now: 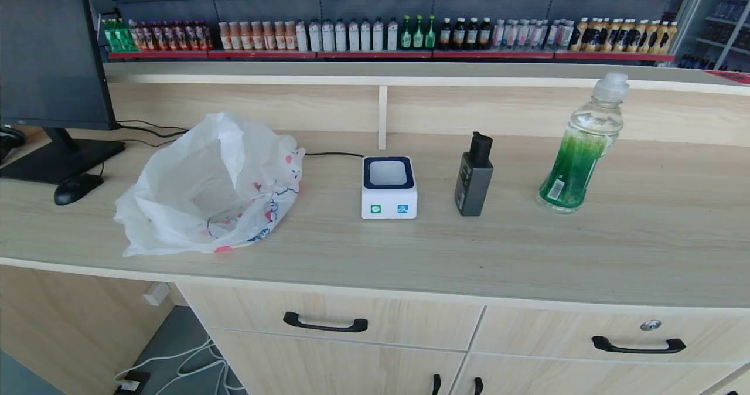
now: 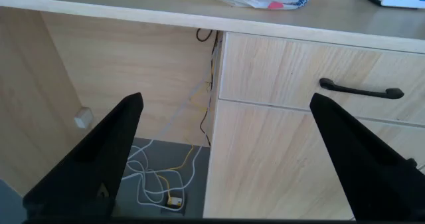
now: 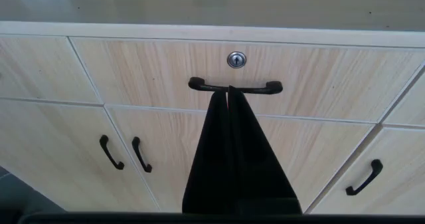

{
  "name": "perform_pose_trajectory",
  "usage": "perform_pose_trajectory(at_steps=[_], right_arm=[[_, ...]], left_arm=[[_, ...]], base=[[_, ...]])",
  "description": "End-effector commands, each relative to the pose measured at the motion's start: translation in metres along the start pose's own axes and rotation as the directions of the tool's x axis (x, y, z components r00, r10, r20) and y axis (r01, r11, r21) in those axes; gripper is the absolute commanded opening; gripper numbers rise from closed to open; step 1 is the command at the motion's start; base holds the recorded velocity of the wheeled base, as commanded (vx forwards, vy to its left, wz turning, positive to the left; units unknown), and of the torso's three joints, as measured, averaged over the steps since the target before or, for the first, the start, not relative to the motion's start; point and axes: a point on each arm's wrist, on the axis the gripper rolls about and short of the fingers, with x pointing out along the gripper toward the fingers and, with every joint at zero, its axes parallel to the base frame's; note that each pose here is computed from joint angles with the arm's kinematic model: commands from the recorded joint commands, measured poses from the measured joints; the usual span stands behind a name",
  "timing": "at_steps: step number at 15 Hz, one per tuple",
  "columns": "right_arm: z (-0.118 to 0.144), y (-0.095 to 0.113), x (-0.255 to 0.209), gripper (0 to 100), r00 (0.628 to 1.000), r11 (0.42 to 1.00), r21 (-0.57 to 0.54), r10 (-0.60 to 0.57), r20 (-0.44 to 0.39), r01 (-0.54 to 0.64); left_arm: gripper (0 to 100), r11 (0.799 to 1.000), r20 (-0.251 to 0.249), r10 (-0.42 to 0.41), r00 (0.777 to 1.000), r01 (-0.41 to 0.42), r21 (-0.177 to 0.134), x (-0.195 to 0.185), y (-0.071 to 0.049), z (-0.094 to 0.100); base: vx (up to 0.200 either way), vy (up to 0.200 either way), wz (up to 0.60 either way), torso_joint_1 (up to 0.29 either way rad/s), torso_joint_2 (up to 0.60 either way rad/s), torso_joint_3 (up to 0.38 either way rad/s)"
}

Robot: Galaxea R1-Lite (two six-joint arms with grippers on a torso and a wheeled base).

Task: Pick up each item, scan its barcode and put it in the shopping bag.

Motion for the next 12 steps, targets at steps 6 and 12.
perform_pose_trajectory(at_steps=[6, 12], right_arm=[[0.0000, 0.0000, 0.0001, 0, 1.000, 1.000, -0.001, 0.001, -0.001, -0.001], [0.0000, 0.0000, 0.0001, 0, 1.000, 1.000, 0.002, 0.001, -0.001, -0.001]], left_arm=[[100, 1.000, 0.001, 0.001, 1.000, -0.001, 0.002, 0.0000, -0.0001, 0.0001], [100, 1.000, 0.001, 0.001, 1.000, -0.001, 0.002, 0.0000, -0.0001, 0.0001]], base=[[0.000, 0.000, 0.00, 0.000, 0.00, 0.000], [0.000, 0.000, 0.50, 0.005, 0.00, 0.002]])
